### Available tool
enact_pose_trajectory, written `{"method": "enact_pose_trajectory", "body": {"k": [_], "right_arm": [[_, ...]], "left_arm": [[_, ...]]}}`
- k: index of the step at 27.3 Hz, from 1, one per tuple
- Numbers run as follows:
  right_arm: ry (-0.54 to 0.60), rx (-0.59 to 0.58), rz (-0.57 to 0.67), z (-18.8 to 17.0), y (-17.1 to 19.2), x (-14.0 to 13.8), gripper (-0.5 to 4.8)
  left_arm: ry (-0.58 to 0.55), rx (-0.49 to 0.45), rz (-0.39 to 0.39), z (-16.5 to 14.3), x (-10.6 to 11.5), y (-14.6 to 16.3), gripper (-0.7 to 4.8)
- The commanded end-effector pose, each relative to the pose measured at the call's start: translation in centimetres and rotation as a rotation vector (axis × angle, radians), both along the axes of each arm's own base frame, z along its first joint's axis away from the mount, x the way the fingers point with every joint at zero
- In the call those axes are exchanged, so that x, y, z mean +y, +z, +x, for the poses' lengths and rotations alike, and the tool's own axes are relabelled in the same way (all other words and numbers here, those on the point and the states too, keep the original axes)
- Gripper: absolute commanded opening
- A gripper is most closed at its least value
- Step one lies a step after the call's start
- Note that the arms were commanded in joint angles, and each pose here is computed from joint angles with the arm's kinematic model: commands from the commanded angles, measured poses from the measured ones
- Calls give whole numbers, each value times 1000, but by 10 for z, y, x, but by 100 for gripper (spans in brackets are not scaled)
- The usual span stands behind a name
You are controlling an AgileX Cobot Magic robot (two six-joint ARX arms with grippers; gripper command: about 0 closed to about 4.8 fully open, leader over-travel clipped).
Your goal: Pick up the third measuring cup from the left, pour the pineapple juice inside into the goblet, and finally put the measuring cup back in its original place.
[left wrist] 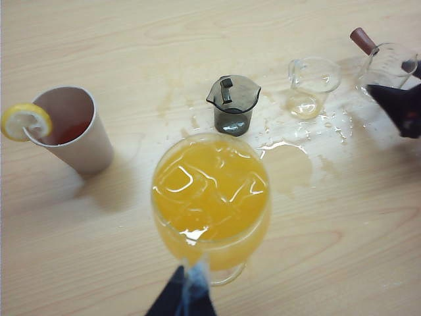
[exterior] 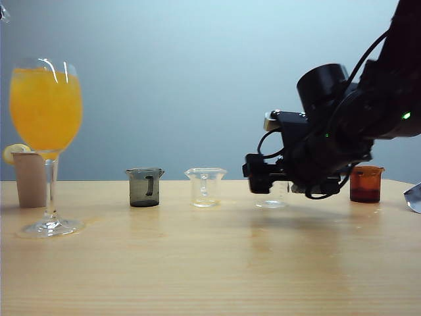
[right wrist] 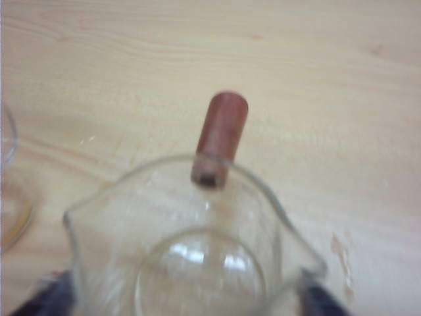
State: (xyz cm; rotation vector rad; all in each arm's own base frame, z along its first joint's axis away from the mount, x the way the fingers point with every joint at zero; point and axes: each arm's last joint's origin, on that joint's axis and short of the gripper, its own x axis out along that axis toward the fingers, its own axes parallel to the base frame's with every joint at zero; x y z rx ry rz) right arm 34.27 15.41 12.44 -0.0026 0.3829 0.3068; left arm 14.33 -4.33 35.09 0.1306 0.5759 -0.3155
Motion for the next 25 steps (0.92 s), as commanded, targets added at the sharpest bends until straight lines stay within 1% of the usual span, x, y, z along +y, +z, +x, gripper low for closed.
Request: {"method": "enact_pose_trajectory", "body": {"k": [1,6,8,9,10,11,12,13,14,16,17,18,19,22,23,25], "right_arm": [[-2,-17,39,-11,12,-5,355],[9,-31,52,-23,24,-10,361],[33,-21,57,-29,31,-11,359],[45,-10,61,-33,34,-12,348],[52,-3,64,-36,37,-14,305],[64,7,64,-39,41,-15,234],[76,23,63,-44,46,-16,115],[90,41,62,-48,50,-18,22],[100,60,55,-51,54,-19,-8],[112,92,49,-61,66,-23,-3],[112,110,42,-69,77,-27,-3],[126,111,48,-81,94,-32,-3],[129,105,51,-87,102,-35,-3],[146,29,52,-124,145,-52,-3],[153,9,42,-134,153,-56,-3],[158,-13,34,-149,163,-63,-3]], "left_arm": [[-2,-13,-7,0,0,2,-4],[-2,-13,-7,0,0,2,-4],[-2,-13,-7,0,0,2,-4],[-2,-13,-7,0,0,2,-4],[-2,-13,-7,0,0,2,-4],[-3,-14,-6,0,0,2,-4],[-10,-20,8,0,0,2,-4],[-31,-37,40,0,0,3,-4],[-69,-72,92,1,0,4,-4],[-93,-117,122,3,-1,7,-4],[-91,-137,117,3,-1,9,-4],[-92,-143,113,4,-1,9,-4],[-92,-142,113,4,-1,9,-4],[-96,-153,109,4,-2,10,-4],[-91,-159,108,5,-2,11,-2],[-69,-151,65,5,-2,11,-3]]}}
